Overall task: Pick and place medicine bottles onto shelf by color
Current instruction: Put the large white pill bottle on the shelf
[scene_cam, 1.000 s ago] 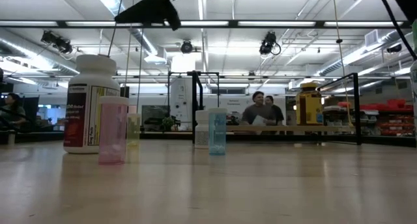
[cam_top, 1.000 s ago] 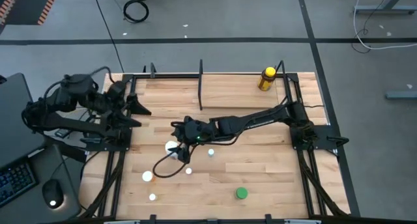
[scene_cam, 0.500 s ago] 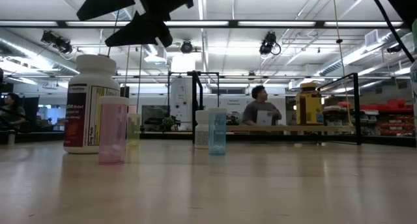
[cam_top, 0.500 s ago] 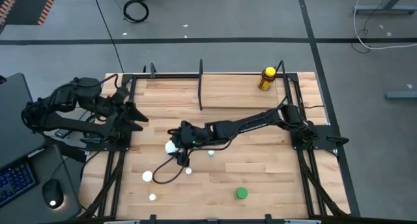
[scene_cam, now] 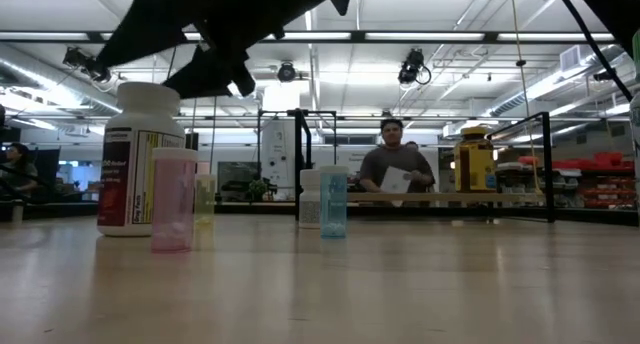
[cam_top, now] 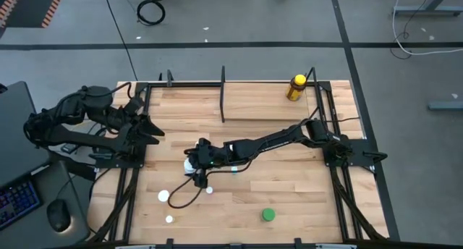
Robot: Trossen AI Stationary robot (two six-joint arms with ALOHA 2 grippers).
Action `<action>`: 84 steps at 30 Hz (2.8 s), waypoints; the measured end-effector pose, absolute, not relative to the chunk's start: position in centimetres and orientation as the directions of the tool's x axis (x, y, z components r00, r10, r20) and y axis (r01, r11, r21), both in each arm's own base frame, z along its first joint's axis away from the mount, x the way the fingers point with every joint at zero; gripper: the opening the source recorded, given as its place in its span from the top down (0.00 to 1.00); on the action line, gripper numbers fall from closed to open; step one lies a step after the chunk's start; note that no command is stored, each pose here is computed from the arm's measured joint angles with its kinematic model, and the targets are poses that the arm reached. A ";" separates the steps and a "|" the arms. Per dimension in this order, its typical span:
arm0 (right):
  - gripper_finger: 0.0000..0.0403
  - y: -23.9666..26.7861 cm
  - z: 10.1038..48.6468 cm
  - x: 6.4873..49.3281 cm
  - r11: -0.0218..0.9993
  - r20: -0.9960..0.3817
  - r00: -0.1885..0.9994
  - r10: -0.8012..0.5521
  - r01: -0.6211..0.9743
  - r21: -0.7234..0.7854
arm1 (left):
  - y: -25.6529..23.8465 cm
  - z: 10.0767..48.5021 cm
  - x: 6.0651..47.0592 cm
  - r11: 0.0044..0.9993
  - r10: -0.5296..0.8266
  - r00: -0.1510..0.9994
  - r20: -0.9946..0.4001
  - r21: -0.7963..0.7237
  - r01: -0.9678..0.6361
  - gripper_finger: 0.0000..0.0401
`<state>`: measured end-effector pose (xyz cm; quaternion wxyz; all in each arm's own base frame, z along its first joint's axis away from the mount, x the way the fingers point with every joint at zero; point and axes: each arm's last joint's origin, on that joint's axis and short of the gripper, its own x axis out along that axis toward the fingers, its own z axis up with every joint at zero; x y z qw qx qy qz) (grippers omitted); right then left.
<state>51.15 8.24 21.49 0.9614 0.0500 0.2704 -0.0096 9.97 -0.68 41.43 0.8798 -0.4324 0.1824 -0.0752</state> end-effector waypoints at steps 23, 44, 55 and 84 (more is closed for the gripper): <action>0.21 7.5 20.7 50.8 0.993 -0.592 0.806 -0.011 0.079 0.089 | -0.7 41.5 10.0 0.608 -0.290 0.924 -0.249 -0.793 -0.023 0.10; 0.40 7.0 20.8 50.9 0.988 -0.583 0.812 -0.036 0.116 0.100 | -0.6 41.3 10.6 0.607 -0.282 0.921 -0.267 -0.793 -0.045 0.10; 0.40 7.2 21.6 50.7 0.985 -0.577 0.816 0.013 0.089 0.148 | -0.6 41.2 11.0 0.615 -0.282 0.918 -0.278 -0.787 -0.049 0.10; 0.40 6.0 35.1 36.0 0.794 -0.826 0.500 -0.261 0.598 0.111 | -0.3 43.1 14.2 0.713 -0.180 0.980 -0.088 -0.697 0.068 0.10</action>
